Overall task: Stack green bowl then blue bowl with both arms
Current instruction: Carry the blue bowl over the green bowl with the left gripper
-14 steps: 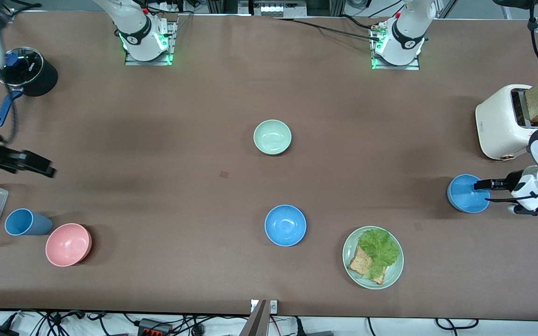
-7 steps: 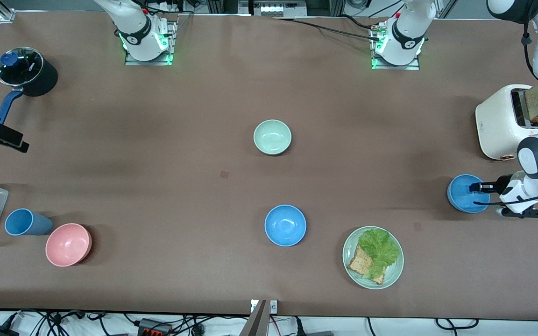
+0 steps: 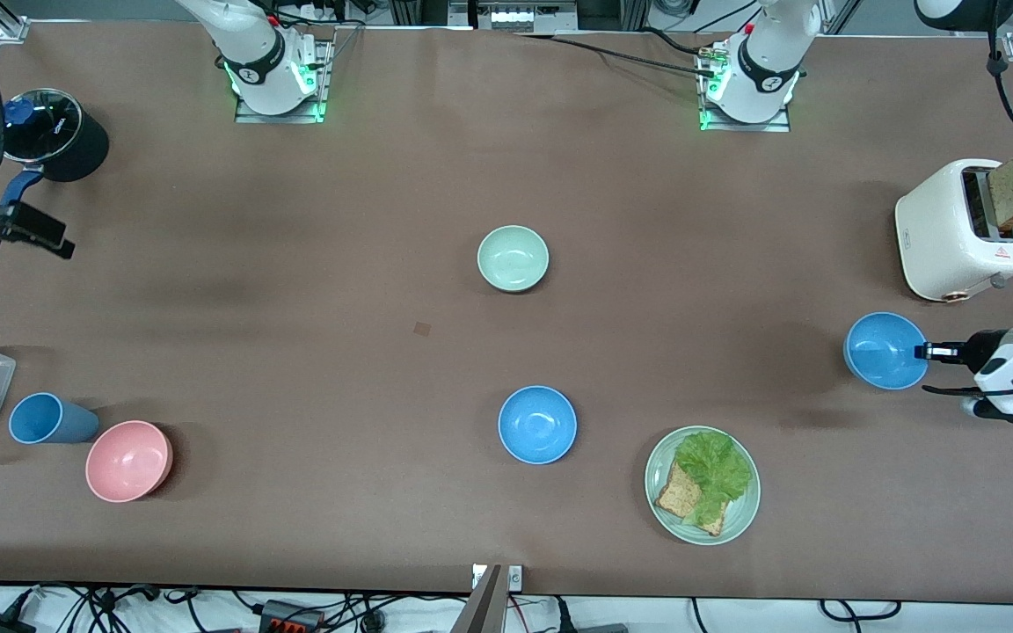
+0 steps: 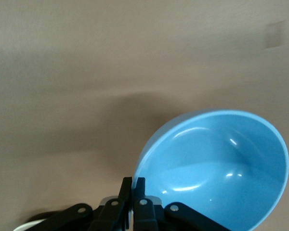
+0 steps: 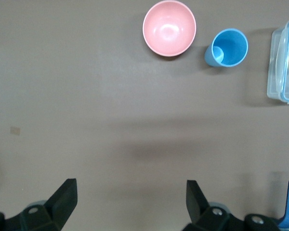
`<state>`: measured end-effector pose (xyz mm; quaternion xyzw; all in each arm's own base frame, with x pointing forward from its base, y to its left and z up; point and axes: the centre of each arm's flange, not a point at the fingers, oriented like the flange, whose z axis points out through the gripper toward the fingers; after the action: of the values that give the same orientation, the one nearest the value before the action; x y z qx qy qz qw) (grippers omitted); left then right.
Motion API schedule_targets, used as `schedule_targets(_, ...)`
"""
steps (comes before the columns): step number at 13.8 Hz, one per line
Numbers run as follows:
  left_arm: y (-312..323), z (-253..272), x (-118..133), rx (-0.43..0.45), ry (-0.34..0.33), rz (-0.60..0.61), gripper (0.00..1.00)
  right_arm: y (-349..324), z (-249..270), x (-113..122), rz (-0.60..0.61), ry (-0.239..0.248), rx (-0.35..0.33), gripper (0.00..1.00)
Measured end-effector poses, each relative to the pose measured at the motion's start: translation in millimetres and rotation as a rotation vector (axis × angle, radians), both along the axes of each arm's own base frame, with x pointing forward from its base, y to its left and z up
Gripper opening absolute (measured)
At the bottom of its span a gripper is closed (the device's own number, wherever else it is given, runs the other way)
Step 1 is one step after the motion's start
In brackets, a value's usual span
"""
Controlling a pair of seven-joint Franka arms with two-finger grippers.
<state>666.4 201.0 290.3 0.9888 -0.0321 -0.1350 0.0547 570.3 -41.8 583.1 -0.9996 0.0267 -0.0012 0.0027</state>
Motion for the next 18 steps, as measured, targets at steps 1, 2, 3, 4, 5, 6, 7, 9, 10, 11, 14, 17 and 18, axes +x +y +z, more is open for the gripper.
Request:
schedule_targets(1, -5.3, 11.8, 1.9, -0.021, -0.008, -0.002, 0.04, 0.5, -0.2, -6.6, 0.000, 0.004, 0.001, 1.00)
schedule_targets(2, -9.9, 22.6, 1.5, -0.066, -0.016, -0.001, 0.04, 0.9, -0.7, -11.2, 0.001, 0.007, 0.002, 1.00)
schedule_targets(3, -14.4, 35.2, -0.6, -0.114, -0.019, 0.000, 0.04, 1.1, -1.1, -13.7, 0.001, 0.008, 0.002, 1.00)
schedule_targets(4, -22.0, 50.6, -2.6, -0.150, -0.020, -0.003, 0.04, 1.3, -1.9, -14.5, 0.001, 0.008, 0.002, 1.00)
schedule_targets(5, -35.1, 68.4, -3.8, -0.174, -0.021, -0.011, 0.04, 1.6, -3.2, -14.5, 0.002, 0.011, 0.002, 1.00)
schedule_targets(6, -53.7, 86.4, -4.4, -0.184, -0.016, -0.009, 0.04, 1.9, -4.6, -14.7, 0.003, 0.014, 0.002, 1.00)
schedule_targets(7, -77.6, 105.2, -4.9, -0.185, -0.006, 0.009, 0.04, 2.2, -5.3, -14.9, 0.004, 0.016, 0.001, 1.00)
schedule_targets(9, -134.5, 147.7, -13.2, -0.173, 0.039, 0.060, 0.04, 2.8, -5.4, -15.0, 0.006, 0.017, 0.000, 1.00)
schedule_targets(10, -164.8, 171.7, -21.5, -0.154, 0.066, 0.097, 0.04, 2.9, -5.3, -15.0, 0.006, 0.017, 0.000, 1.00)
schedule_targets(11, -198.3, 195.0, -30.9, -0.125, 0.089, 0.151, 0.04, 2.9, -5.1, -15.1, 0.006, 0.016, 0.000, 1.00)
schedule_targets(14, -305.2, 227.7, -55.2, -0.052, 0.137, 0.328, 0.04, 2.9, -4.9, -15.1, 0.006, 0.015, -0.001, 1.00)
schedule_targets(17, -371.0, 213.2, -66.2, -0.074, 0.183, 0.493, 0.04, 2.9, -4.8, -15.1, 0.007, 0.015, -0.001, 1.00)
schedule_targets(18, -393.9, 206.9, -69.7, -0.082, 0.183, 0.535, 0.04, 2.9, -4.7, -15.1, 0.007, 0.015, -0.001, 1.00)
